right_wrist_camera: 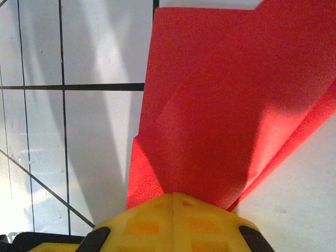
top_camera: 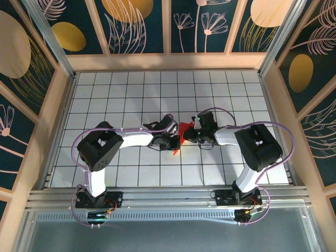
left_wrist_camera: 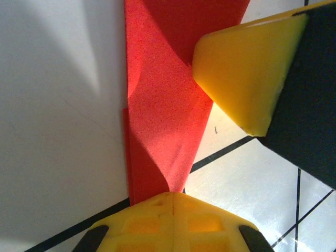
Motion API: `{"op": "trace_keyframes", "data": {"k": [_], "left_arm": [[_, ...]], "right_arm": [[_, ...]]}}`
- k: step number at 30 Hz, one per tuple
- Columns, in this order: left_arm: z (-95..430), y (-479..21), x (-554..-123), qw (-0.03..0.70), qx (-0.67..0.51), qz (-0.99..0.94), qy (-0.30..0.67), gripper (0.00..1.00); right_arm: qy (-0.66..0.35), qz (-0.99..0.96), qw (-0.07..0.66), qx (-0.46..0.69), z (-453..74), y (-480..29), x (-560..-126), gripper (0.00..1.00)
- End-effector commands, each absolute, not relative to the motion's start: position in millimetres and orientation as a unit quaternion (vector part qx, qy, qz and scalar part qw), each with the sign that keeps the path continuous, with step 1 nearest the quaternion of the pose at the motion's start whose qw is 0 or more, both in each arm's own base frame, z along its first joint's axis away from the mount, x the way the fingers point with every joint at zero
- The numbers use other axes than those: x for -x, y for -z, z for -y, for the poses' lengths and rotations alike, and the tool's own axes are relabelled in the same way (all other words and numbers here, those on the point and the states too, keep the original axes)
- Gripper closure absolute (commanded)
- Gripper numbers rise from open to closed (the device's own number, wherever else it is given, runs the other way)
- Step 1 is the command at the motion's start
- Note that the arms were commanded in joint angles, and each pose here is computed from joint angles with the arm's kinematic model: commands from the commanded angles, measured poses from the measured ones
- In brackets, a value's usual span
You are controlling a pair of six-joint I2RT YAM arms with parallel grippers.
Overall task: Fold a paper plane with a square sheet of paper (fold left side to right side)
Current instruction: Fold the wing for the fifth time at the center of the table.
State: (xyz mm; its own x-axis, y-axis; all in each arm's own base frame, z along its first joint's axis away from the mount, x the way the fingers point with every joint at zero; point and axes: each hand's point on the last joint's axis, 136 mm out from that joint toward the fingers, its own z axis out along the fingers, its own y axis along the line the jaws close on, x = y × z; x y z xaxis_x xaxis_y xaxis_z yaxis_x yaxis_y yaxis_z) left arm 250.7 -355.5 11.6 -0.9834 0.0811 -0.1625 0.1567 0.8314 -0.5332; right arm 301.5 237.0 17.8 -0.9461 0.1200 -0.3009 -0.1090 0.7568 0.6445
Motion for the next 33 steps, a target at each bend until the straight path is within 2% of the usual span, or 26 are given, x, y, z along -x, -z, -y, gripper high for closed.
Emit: {"op": "trace_keyframes", "data": {"k": [1,33], "left_arm": [[303.4,39.7,-226.0,0.012,-0.044,-0.985,0.166,1.0],[303.4,40.8,-225.3,0.01,-0.046,-0.985,0.166,1.0]], "right_arm": [[-0.301,-0.937,0.175,-0.02,-214.1,-3.0,-316.2,1.0],[-0.279,-0.935,0.193,-0.104,-143.0,1.7,-383.8,1.0]]}}
